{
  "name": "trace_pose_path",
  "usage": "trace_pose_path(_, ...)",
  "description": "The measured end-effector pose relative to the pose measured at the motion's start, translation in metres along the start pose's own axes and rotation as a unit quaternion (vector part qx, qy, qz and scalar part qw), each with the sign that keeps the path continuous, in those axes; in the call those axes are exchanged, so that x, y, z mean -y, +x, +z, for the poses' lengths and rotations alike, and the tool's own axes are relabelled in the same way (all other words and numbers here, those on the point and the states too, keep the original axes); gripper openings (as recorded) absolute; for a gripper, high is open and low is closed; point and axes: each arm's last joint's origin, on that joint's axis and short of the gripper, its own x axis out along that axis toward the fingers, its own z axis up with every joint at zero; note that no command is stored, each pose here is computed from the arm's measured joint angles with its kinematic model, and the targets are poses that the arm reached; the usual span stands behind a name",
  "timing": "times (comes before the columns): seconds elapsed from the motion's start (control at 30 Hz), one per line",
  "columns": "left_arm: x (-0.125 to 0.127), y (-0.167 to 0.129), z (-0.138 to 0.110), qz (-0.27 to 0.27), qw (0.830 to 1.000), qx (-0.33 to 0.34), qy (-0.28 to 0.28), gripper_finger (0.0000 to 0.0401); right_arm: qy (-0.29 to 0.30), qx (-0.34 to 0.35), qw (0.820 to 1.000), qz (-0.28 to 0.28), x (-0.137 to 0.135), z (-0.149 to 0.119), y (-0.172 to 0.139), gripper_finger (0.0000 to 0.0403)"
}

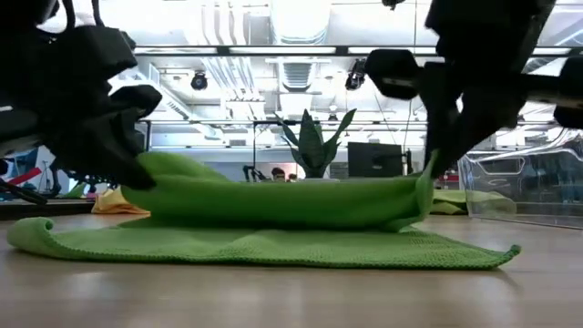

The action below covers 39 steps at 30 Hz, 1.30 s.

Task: Fold microfiber towels
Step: Fold the green towel on the table

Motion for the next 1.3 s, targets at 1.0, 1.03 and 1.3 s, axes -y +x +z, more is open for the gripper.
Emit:
trace_pose_path(1.0,0.006,-0.002,0.009,-0.043,0.995,-0.018,-0.092,0.0005,-0.132,-0.069,0.983,0.111,0.006,0.037,0.020,0.0025)
trace_pose_path(1.03,0.006,-0.002,0.010,-0.051,0.994,-0.017,-0.093,0.0011,-0.133,-0.070,0.982,0.113,0.004,0.039,0.021,0.0034)
trace_pose_path(1.3,0.002,-0.014,0.023,-0.107,0.989,-0.032,-0.093,0.0111,-0.081,-0.022,0.993,0.082,0.008,0.065,-0.003,0.0126)
